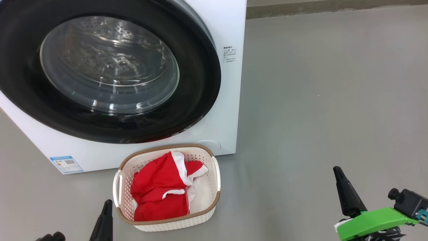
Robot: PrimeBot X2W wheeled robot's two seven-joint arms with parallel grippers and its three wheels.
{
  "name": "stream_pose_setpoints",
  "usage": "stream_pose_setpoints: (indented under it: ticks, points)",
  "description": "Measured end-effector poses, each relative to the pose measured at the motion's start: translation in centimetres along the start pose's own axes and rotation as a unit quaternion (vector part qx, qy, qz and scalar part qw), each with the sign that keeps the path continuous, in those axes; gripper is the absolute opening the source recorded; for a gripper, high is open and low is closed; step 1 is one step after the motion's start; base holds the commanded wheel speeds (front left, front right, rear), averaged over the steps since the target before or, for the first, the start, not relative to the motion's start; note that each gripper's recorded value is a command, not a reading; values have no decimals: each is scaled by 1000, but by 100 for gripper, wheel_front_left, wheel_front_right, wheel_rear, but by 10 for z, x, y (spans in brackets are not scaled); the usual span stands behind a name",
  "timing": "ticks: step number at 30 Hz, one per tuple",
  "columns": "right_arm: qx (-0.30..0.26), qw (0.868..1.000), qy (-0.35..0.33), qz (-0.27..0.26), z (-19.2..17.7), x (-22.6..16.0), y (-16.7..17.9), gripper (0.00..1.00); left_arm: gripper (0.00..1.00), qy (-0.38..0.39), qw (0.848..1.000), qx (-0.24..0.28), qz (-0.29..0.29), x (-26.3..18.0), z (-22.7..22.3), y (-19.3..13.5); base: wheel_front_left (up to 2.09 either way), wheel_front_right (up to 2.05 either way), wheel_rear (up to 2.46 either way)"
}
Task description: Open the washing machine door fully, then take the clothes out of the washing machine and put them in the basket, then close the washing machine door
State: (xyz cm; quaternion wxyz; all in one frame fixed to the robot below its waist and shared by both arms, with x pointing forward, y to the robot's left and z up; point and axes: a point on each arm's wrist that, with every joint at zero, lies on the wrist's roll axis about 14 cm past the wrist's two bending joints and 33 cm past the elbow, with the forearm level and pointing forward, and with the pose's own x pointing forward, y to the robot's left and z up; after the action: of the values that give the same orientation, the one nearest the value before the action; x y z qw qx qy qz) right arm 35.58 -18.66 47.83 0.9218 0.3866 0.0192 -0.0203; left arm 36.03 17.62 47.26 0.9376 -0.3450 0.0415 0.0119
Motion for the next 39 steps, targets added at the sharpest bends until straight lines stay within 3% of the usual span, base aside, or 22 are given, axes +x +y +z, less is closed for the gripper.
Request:
stream_pose_setpoints:
  ticks: [17,39]
  points:
    - [87,996,5,-9,2,6,-3,0,0,3,995,-99,10,4,2,3,0,0,0]
    - [206,978,5,-18,7,12,-7,0,0,8,972,-233,13,8,5,5,0,0,0]
